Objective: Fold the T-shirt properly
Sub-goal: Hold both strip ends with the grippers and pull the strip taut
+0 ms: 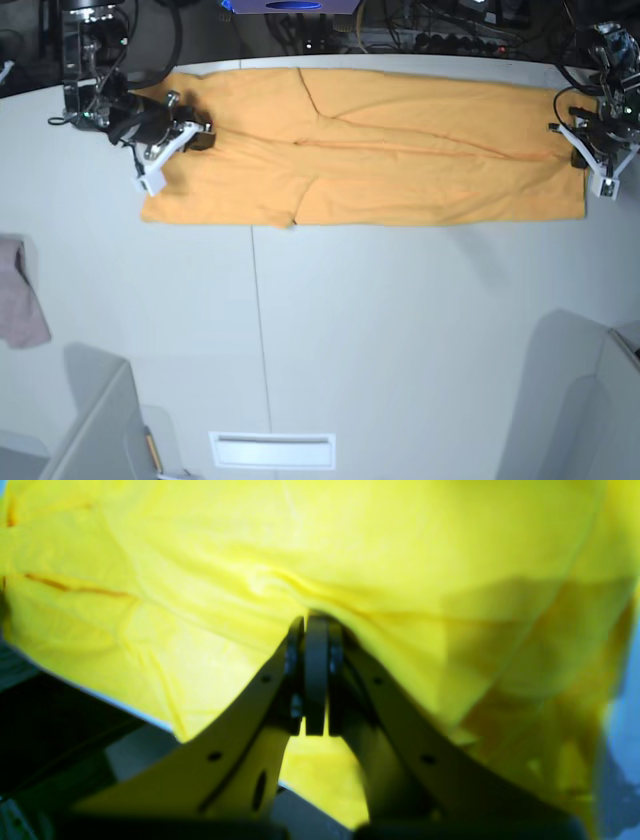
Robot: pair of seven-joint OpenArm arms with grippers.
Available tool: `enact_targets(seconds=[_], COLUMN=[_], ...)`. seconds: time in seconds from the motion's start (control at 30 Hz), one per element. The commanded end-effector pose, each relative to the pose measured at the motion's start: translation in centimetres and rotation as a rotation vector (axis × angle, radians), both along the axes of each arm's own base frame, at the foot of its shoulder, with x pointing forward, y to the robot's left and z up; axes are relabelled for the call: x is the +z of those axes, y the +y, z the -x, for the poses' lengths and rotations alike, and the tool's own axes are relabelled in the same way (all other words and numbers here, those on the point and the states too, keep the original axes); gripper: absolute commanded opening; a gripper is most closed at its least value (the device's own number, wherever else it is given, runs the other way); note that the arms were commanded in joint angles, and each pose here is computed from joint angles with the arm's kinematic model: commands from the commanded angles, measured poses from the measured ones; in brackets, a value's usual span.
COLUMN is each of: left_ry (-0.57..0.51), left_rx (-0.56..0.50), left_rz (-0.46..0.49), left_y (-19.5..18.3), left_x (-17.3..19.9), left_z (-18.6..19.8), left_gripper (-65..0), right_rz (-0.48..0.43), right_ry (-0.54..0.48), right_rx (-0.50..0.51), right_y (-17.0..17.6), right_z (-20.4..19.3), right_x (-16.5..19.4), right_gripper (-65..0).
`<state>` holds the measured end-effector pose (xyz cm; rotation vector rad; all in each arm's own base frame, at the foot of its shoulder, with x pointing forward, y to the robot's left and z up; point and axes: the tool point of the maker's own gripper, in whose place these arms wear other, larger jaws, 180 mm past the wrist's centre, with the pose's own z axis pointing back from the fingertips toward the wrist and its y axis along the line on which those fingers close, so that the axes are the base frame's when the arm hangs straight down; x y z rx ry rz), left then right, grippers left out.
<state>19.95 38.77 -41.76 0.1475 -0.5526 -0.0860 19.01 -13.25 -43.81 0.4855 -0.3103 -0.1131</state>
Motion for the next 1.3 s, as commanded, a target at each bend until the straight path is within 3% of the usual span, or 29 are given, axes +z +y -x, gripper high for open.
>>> enact_targets(seconds=[0.0,0.2,0.3,0.43,0.53,0.77,0.93,1.0,1.17,1.27], left_ry=[-0.006,-0.062,-0.057,-0.145,-0.18,-0.162,-0.152,-0.146,-0.178,-0.212], left_rx=[0.0,-0.049,-0.071,-0.064,-0.109,-0.013,0.001,0.02,0.084,0.11], left_rz=[-0.038,-0.094,-0.135,-0.194,-0.142,-0.053,-0.034,0.005,0.182,0.227], left_y=[1.2,0.8,0.4,1.2,0.5,2.5,2.6,2.6,2.0,2.1], left_x=[0.9,4.1,5.9,9.6,10.7,10.1,9.4,8.5,6.4,5.6], left_z=[-0.3,-2.5,-3.1,-3.9,-3.9,-2.1,-1.8,-1.6,-1.7,-2.1], left_gripper=[-65.0,-65.0,-65.0,-65.0,-65.0,-65.0,-15.5,-1.2,0.0,0.0], right_rz=[0.053,0.057,0.056,0.048,0.044,-0.003,-0.019,-0.02,-0.014,-0.018], right_ry=[-0.002,-0.024,-0.082,-0.208,-0.265,-0.279,-0.277,-0.277,-0.275,-0.275], right_rx=[0.003,0.003,0.02,0.063,0.089,0.07,0.066,0.065,0.063,0.066], right_y=[-1.1,-1.2,-0.7,0.8,1.7,3.2,3.7,3.7,3.4,3.6], right_z=[-0.1,-0.9,-2.0,-3.5,-3.8,-4.0,-4.0,-4.0,-4.0,-4.0], right_x=[-0.1,0.4,1.9,5.8,7.8,8.2,8.2,8.2,8.1,8.1], right_gripper=[-65.0,-65.0,-65.0,-65.0,-65.0,-65.0,-65.0,-65.0,-65.0,-65.0])
